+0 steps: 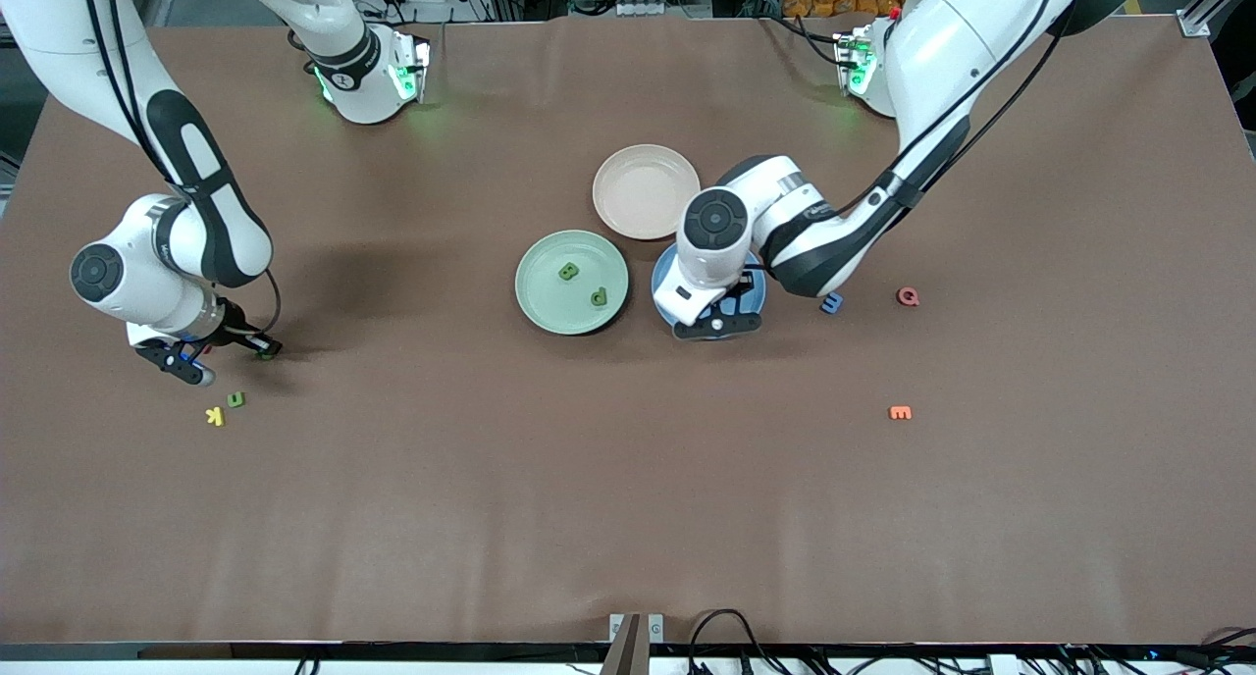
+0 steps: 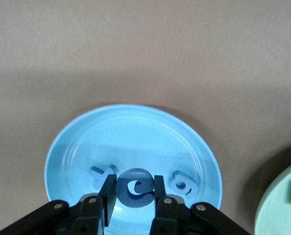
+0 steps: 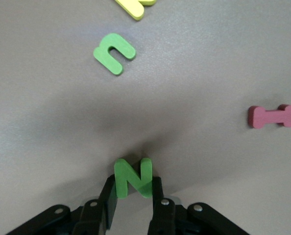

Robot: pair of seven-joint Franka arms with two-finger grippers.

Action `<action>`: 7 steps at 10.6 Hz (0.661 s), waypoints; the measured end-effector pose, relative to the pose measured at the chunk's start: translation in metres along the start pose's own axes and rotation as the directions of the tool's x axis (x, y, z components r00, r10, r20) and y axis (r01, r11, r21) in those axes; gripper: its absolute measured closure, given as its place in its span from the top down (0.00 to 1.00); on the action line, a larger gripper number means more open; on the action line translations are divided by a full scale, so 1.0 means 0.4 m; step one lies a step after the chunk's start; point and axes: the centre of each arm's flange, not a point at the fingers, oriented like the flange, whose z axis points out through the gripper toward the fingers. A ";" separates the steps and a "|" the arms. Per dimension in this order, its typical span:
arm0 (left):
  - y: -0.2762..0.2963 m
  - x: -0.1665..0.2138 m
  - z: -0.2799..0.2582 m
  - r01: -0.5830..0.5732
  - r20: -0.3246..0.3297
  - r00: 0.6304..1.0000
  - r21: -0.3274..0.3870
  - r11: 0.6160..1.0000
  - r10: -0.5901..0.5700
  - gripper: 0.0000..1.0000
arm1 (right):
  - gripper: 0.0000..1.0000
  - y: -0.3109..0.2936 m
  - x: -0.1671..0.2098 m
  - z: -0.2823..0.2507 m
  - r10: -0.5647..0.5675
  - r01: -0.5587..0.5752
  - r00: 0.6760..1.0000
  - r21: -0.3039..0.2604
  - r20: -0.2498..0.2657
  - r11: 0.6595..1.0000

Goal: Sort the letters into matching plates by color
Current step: 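Release the blue c in the blue plate while the right gripper carries N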

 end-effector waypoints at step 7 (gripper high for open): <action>0.071 -0.092 0.083 -0.006 0.043 0.999 0.048 0.999 0.004 0.39 | 0.33 -0.208 -0.024 -0.071 -0.141 0.141 0.990 0.036 -0.005 0.989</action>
